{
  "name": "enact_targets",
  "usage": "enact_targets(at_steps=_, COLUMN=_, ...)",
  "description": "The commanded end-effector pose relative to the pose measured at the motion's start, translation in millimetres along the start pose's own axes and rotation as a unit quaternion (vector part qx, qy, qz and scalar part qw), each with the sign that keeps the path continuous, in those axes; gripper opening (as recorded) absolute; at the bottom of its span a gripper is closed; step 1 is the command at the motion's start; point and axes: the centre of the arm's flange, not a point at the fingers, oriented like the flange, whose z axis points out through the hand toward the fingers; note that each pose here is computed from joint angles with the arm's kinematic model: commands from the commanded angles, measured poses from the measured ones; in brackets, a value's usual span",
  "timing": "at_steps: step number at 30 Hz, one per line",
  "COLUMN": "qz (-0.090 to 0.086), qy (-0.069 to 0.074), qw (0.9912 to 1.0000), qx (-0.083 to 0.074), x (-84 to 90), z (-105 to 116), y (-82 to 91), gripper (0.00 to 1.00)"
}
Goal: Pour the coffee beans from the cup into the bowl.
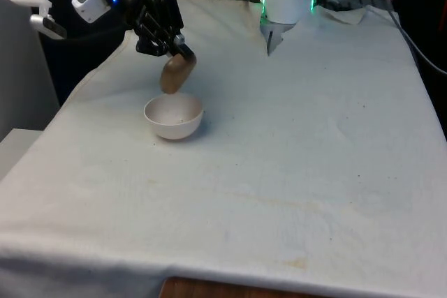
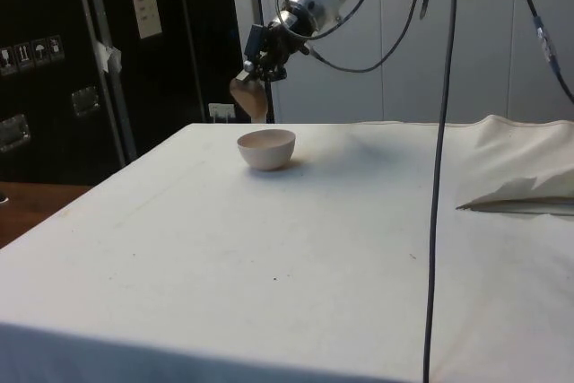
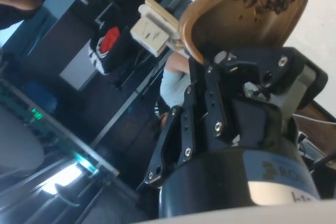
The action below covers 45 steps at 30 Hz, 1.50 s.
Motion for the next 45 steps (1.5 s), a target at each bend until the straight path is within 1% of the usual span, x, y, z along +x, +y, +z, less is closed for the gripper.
enact_targets(at_steps=1, qz=0.001, qy=0.002, qw=0.99999, qx=0.003, x=0.0, z=-0.9, y=1.0, gripper=0.0)
enact_targets(at_steps=2, qz=0.004, qy=0.003, qw=0.99991, qx=0.012, x=1.2, z=-1.9, y=2.4, gripper=0.0)
enact_targets(at_steps=5, qz=0.007, qy=0.008, qw=0.99973, qx=0.021, x=1.5, z=-4.8, y=4.8, gripper=0.0)
enact_targets(at_steps=7, qz=0.011, qy=0.012, qw=0.99945, qx=0.029, x=1.7, z=-7.1, y=7.2, gripper=0.0)
enact_targets(at_steps=8, qz=0.013, qy=0.014, qw=0.99932, qx=0.032, x=1.6, z=-7.8, y=8.5, gripper=0.0)
enact_targets(at_steps=9, qz=0.01, qy=0.015, qw=0.99947, qx=0.027, x=0.3, z=-7.4, y=7.1, gripper=0.0)
enact_targets(at_steps=10, qz=0.014, qy=0.015, qw=0.99919, qx=0.035, x=1.6, z=-8.3, y=9.4, gripper=0.0)
enact_targets(at_steps=12, qz=0.016, qy=0.018, qw=0.99893, qx=0.04, x=1.8, z=-9.6, y=11.2, gripper=0.0)
enact_targets(at_steps=13, qz=0.018, qy=0.02, qw=0.99861, qx=0.045, x=1.8, z=-11.8, y=13.2, gripper=0.0)
enact_targets(at_steps=17, qz=0.021, qy=0.027, qw=0.99776, qx=0.057, x=1.9, z=-14.6, y=16.0, gripper=0.0)
enact_targets(at_steps=18, qz=0.019, qy=0.027, qw=0.99802, qx=0.053, x=1.2, z=-14.1, y=15.3, gripper=0.0)
enact_targets(at_steps=19, qz=0.022, qy=0.028, qw=0.99754, qx=0.061, x=1.9, z=-14.5, y=16.4, gripper=0.0)
enact_targets(at_steps=21, qz=0.024, qy=0.032, qw=0.99683, qx=0.069, x=0.4, z=-15.1, y=17.8, gripper=0.0)
enact_targets(at_steps=22, qz=0.025, qy=0.034, qw=0.99612, qx=0.077, x=-1.3, z=-15.4, y=19.1, gripper=0.0)
enact_targets(at_steps=24, qz=0.027, qy=0.037, qw=0.9953, qx=0.085, x=-3.0, z=-16.3, y=20.0, gripper=0.0)
enact_targets(at_steps=25, qz=0.025, qy=0.033, qw=0.99603, qx=0.079, x=-2.0, z=-14.9, y=19.4, gripper=0.0)
enact_targets(at_steps=26, qz=0.027, qy=0.038, qw=0.99485, qx=0.09, x=-3.9, z=-15.9, y=20.4, gripper=0.0)
enact_targets(at_steps=27, qz=0.029, qy=0.041, qw=0.99402, qx=0.097, x=-6.5, z=-16.5, y=21.6, gripper=0.0)
enact_targets(at_steps=28, qz=0.029, qy=0.043, qw=0.99358, qx=0.101, x=-7.3, z=-16.7, y=21.2, gripper=0.0)
enact_targets(at_steps=31, qz=0.029, qy=0.047, qw=0.99242, qx=0.11, x=-10.9, z=-17.6, y=22.5, gripper=0.0)
enact_targets(at_steps=34, qz=0.03, qy=0.053, qw=0.99101, qx=0.119, x=-13.5, z=-18.6, y=23.1, gripper=0.0)
enact_targets(at_steps=35, qz=0.027, qy=0.049, qw=0.99174, qx=0.115, x=-12.4, z=-17.5, y=23.0, gripper=0.0)
enact_targets(at_steps=36, qz=0.029, qy=0.054, qw=0.9905, qx=0.123, x=-14.3, z=-18.1, y=23.0, gripper=0.0)
enact_targets(at_steps=37, qz=0.03, qy=0.056, qw=0.98989, qx=0.127, x=-15.3, z=-18.6, y=23.3, gripper=0.0)
enact_targets(at_steps=38, qz=0.031, qy=0.059, qw=0.98874, qx=0.134, x=-17.4, z=-18.4, y=24.2, gripper=0.0)
enact_targets(at_steps=42, qz=0.033, qy=0.067, qw=0.98599, qx=0.149, x=-20.6, z=-18.0, y=26.0, gripper=0.0)
enact_targets(at_steps=43, qz=0.036, qy=0.069, qw=0.98463, qx=0.156, x=-22.5, z=-16.6, y=27.5, gripper=0.0)
enact_targets(at_steps=44, qz=0.035, qy=0.068, qw=0.98554, qx=0.151, x=-22.4, z=-16.7, y=26.4, gripper=0.0)
enact_targets(at_steps=45, qz=0.037, qy=0.071, qw=0.984, qx=0.159, x=-22.7, z=-16.7, y=27.7, gripper=0.0)
